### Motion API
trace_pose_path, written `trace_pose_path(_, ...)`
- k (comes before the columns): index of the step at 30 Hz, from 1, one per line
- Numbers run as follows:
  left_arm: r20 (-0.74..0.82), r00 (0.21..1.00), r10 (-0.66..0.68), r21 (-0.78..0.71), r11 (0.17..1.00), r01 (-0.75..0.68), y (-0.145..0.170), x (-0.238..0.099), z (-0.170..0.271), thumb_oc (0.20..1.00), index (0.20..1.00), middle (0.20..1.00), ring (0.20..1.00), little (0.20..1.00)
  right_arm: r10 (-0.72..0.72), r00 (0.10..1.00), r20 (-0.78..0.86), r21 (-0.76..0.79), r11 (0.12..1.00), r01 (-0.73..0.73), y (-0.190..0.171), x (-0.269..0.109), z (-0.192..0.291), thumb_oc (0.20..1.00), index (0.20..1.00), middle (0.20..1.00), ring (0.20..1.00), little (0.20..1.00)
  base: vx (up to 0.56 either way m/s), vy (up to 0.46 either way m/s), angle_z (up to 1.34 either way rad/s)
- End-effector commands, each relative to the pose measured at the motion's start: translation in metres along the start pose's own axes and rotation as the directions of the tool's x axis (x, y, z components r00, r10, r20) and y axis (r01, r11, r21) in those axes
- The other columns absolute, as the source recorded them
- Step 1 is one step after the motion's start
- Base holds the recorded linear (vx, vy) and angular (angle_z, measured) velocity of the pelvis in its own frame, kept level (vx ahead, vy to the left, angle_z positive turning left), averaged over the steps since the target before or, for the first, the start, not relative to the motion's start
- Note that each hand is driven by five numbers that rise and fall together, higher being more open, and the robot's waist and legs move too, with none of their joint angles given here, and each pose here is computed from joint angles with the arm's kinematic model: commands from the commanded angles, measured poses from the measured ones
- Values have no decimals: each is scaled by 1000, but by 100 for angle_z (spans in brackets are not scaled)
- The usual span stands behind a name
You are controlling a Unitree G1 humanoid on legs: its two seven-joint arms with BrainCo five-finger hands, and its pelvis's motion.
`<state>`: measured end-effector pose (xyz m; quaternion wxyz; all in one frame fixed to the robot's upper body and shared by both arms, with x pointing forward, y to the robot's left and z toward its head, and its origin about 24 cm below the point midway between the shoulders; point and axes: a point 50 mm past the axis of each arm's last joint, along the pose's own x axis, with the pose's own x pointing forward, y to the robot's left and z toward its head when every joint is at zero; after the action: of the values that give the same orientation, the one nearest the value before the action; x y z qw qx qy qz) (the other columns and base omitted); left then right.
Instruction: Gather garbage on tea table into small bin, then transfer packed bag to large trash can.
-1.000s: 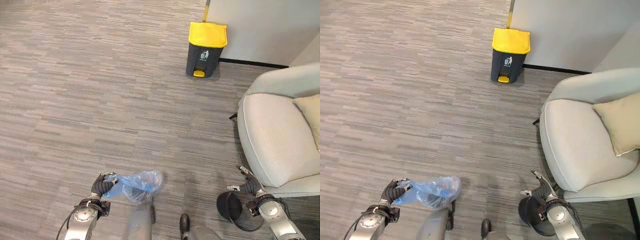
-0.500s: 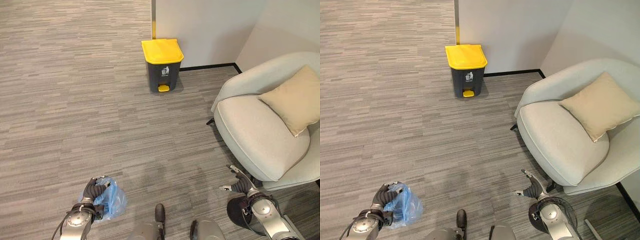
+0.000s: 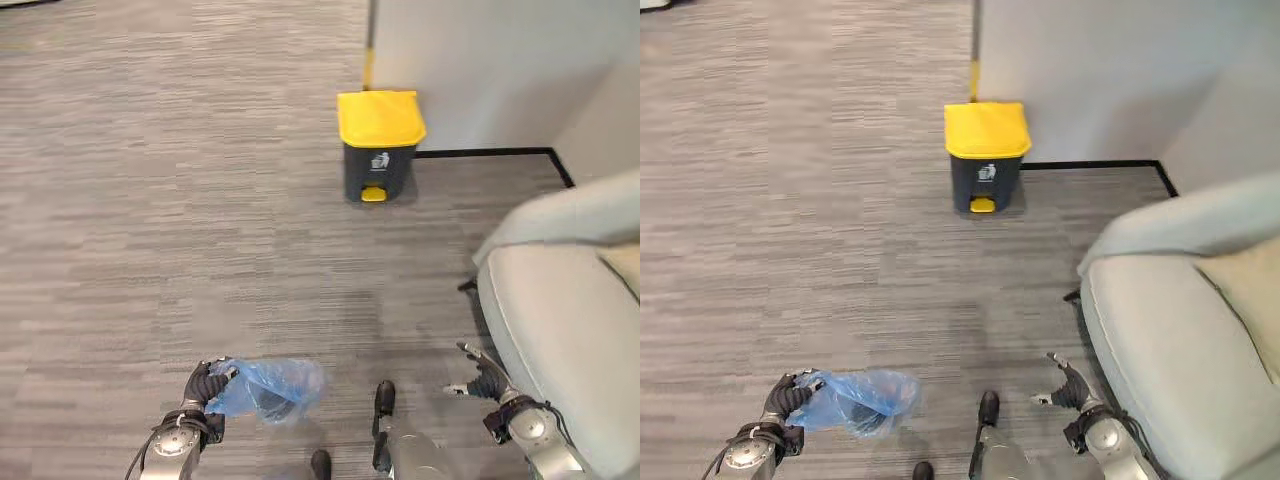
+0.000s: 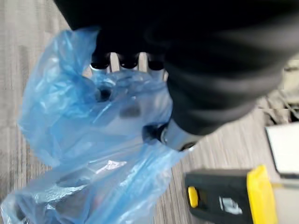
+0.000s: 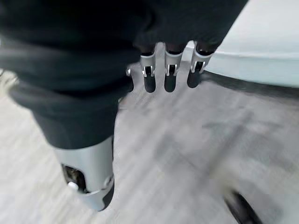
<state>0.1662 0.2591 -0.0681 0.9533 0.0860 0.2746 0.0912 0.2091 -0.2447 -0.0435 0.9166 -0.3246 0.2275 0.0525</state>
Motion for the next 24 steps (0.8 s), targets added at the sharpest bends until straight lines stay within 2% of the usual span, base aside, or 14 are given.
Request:
trace_pose_path(1,168,985,35,-29,999,-31,17,6,39,200,200,200,200,200,-70,996,47,-15,997,71,-22,2,8,1000,1000,1000,1000,1000,253,-175,-21)
trace_pose_path(12,194,981,13,8,1000,-15,14,7,47,200,200,200,200,200,-123,992,-15,6,992,123,-29,-1,-6,1000,1000,1000,1000,1000,281,-39,-15)
trace_pose_path(24,199,979,34,36,998,-42,26,2,48,200,200,200,200,200,-61,998,4,17,998,61,-10,5,3,1000,1000,1000,1000,1000,377,168,-38)
